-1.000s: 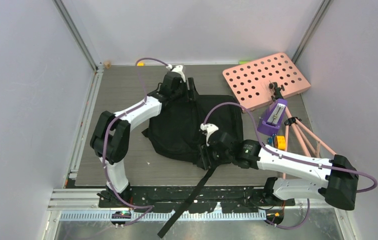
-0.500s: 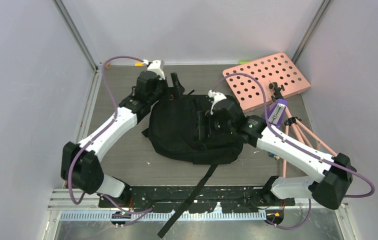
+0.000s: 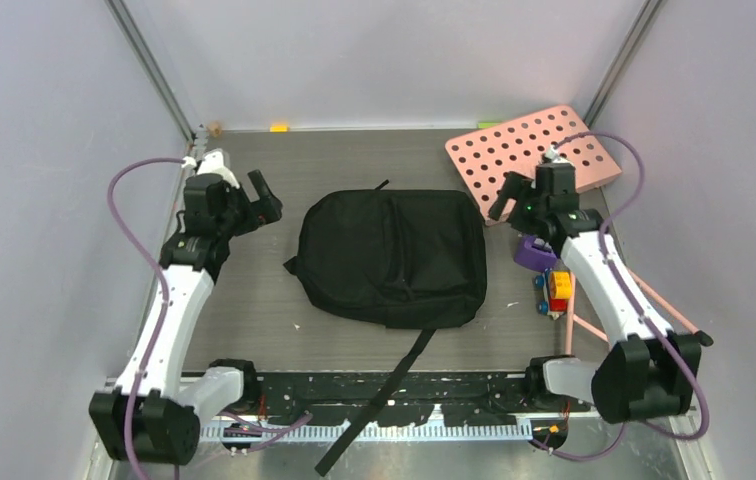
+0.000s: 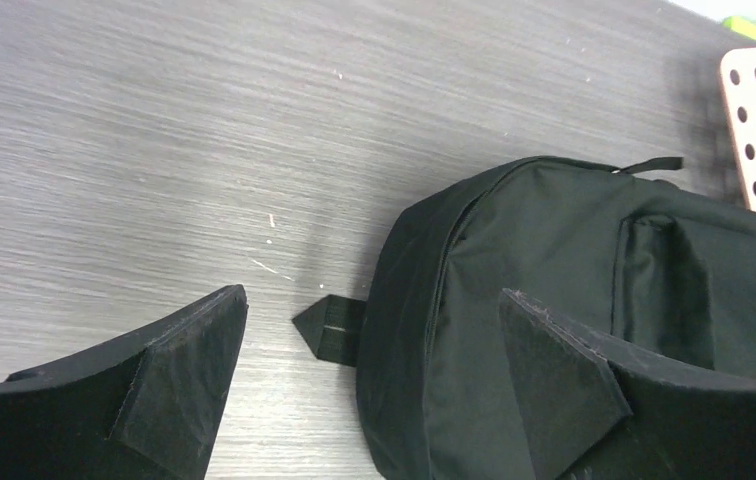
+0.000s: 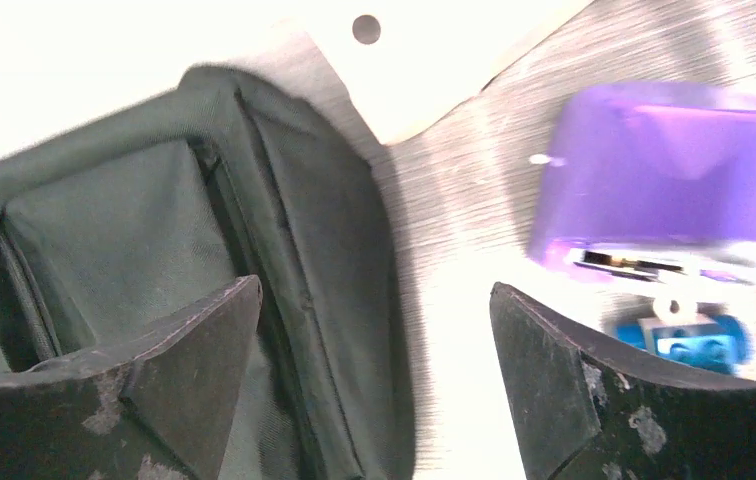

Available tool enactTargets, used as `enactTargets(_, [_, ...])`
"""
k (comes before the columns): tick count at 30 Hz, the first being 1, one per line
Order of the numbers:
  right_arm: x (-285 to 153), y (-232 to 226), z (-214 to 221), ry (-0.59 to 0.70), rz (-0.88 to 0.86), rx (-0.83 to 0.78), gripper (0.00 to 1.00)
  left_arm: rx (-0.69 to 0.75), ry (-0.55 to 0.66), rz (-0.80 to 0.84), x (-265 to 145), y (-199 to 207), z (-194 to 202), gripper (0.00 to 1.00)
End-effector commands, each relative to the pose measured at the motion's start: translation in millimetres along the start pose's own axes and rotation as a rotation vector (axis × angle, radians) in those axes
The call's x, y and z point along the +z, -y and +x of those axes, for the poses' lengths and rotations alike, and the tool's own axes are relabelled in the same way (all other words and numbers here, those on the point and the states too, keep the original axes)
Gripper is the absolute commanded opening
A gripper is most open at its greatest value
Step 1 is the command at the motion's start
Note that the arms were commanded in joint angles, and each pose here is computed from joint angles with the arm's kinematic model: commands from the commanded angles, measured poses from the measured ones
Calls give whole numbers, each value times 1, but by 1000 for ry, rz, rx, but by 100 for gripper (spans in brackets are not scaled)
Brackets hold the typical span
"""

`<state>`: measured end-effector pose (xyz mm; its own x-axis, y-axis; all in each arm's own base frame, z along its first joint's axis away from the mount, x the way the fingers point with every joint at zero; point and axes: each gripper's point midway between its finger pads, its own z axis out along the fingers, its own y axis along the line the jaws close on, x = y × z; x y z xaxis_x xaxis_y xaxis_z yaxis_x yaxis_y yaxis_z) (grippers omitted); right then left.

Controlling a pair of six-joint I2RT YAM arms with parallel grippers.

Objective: Pack the student bag
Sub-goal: Reset both arms

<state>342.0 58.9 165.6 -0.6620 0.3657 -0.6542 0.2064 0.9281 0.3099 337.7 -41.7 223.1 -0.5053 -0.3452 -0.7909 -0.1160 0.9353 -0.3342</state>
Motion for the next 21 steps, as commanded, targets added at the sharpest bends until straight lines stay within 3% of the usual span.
enactTargets(1, [-51, 18, -49, 271, 40, -22, 91, 57, 182, -17, -50, -2, -34, 100])
enactTargets(4, [-86, 23, -75, 470, 43, -34, 92, 81, 271, -24, -75, -3, -51, 100])
enactTargets(8, [-111, 24, -85, 634, 7, -31, 92, 121, 333, -29, -99, -5, -59, 100])
enactTargets(21, [-120, 26, -83, 676, -4, -37, 92, 135, 379, -2, -113, -2, -59, 100])
